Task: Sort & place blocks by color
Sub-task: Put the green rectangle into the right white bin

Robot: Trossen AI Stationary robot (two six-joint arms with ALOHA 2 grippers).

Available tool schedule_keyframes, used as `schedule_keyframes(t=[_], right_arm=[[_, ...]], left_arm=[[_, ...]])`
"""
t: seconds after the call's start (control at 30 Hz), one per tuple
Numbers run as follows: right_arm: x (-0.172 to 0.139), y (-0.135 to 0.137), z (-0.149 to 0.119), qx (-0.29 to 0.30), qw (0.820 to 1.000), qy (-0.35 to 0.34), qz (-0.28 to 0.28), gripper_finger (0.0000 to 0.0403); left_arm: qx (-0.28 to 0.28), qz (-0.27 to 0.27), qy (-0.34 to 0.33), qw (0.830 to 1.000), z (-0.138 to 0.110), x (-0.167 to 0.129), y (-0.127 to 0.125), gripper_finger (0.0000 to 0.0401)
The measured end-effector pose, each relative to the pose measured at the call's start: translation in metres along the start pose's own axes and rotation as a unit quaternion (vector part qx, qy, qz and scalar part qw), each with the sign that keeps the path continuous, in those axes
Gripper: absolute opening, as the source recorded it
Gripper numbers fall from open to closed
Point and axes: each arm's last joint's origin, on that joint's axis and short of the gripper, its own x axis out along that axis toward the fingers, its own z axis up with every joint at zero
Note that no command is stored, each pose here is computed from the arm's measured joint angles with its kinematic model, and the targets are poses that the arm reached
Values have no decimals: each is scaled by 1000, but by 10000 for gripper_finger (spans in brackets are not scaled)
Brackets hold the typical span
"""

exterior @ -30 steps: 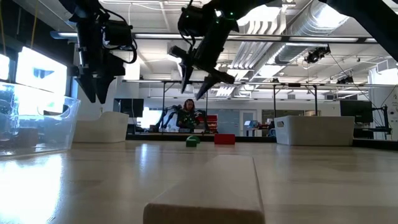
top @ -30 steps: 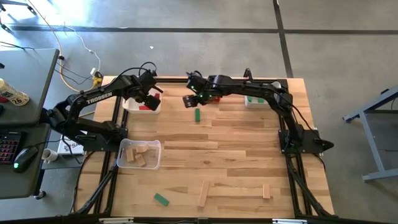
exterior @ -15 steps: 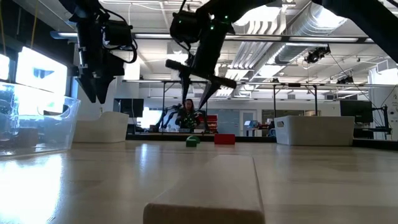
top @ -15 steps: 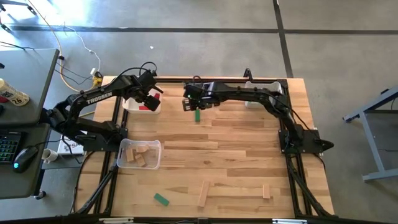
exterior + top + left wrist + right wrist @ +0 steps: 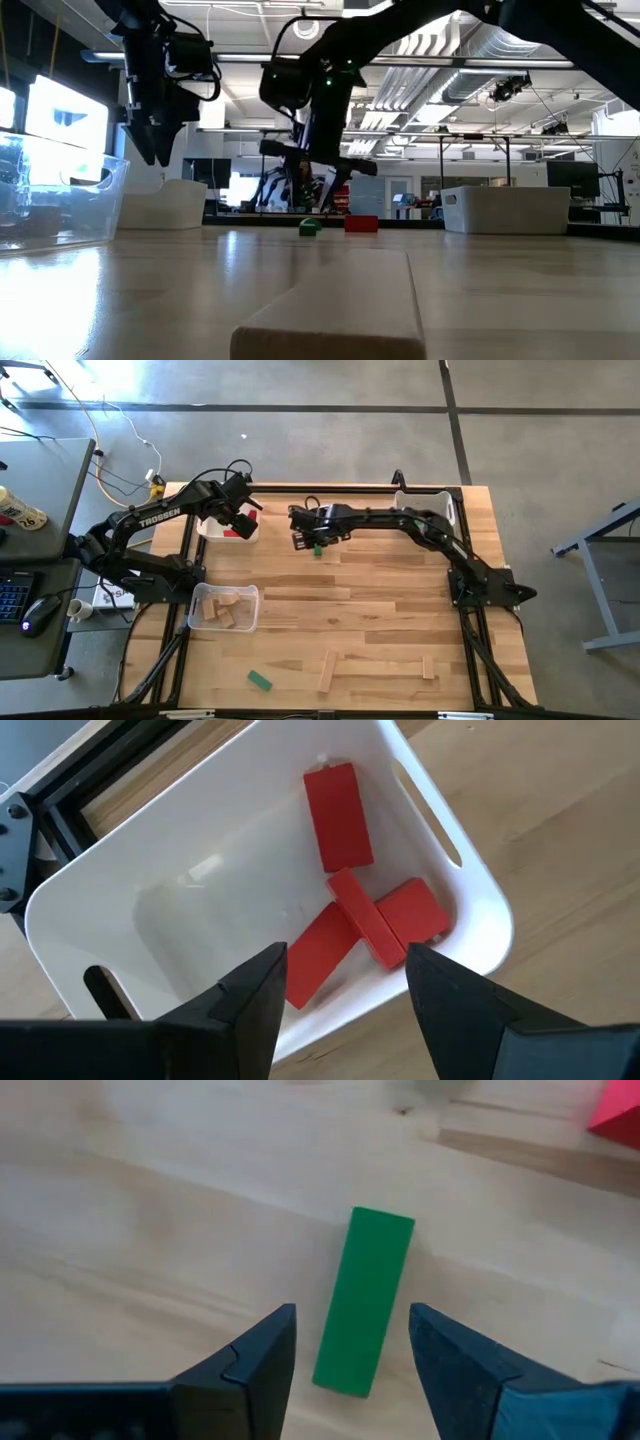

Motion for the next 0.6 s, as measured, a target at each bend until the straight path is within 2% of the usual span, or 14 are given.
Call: schedule_keyframes(t=[0.3, 0.6], right_arm=[[20, -1, -4, -4, 1000, 10, -14, 153], [33, 1, -6, 1, 1000, 14, -11, 150]], left_arm=[[0, -1, 0, 1000, 0, 0, 0, 191], [0, -2, 0, 1000, 0, 0, 0, 189]])
